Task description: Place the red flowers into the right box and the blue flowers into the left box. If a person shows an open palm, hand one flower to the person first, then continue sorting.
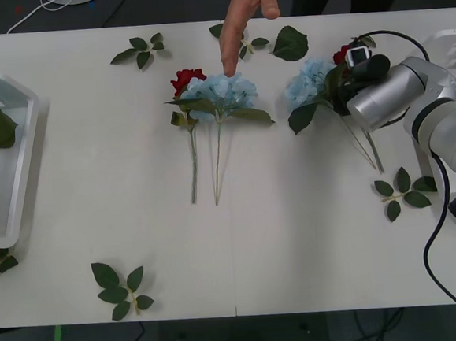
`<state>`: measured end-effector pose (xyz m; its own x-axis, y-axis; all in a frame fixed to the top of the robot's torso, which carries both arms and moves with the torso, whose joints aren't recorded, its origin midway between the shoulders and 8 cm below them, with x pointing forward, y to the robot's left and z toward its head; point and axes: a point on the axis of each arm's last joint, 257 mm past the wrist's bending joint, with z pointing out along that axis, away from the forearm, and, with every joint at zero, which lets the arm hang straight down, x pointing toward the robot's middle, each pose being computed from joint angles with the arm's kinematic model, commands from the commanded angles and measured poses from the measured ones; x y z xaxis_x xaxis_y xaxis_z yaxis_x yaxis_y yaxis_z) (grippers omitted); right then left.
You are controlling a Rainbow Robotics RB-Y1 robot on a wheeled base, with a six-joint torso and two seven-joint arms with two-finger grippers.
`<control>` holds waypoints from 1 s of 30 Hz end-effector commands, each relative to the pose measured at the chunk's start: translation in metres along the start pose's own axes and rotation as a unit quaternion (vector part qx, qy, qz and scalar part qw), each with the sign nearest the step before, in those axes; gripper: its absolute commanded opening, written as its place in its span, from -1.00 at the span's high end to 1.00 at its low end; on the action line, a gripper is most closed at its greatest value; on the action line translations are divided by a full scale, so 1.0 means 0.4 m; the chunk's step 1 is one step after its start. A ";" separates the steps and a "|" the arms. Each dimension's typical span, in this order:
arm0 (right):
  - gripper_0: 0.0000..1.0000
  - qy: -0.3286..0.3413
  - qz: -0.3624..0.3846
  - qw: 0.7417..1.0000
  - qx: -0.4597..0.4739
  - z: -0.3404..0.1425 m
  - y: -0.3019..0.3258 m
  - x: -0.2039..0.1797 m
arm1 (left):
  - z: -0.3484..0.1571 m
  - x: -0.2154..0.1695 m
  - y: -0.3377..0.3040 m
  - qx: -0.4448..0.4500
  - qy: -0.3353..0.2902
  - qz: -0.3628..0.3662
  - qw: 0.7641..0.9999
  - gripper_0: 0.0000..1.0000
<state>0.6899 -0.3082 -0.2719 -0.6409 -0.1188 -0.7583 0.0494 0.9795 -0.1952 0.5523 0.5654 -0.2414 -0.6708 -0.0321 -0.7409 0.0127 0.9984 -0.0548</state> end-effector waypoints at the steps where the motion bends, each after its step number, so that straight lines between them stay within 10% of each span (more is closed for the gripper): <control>1: 1.00 0.006 -0.014 1.000 -0.001 0.004 0.027 0.018 | -0.008 -0.018 0.008 -0.001 -0.014 0.025 1.000 -1.00; 30: 1.00 -0.042 0.014 0.998 -0.039 -0.165 -0.088 -0.211 | -0.008 -0.018 0.008 -0.001 -0.014 0.025 1.000 -1.00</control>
<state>0.6924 -0.2851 -0.1945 -0.6155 -0.0957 -0.7823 -0.0126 0.9937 -0.1116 0.5524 0.5651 -0.2413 -0.6706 -0.0318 -0.7411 0.0132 0.9984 -0.0548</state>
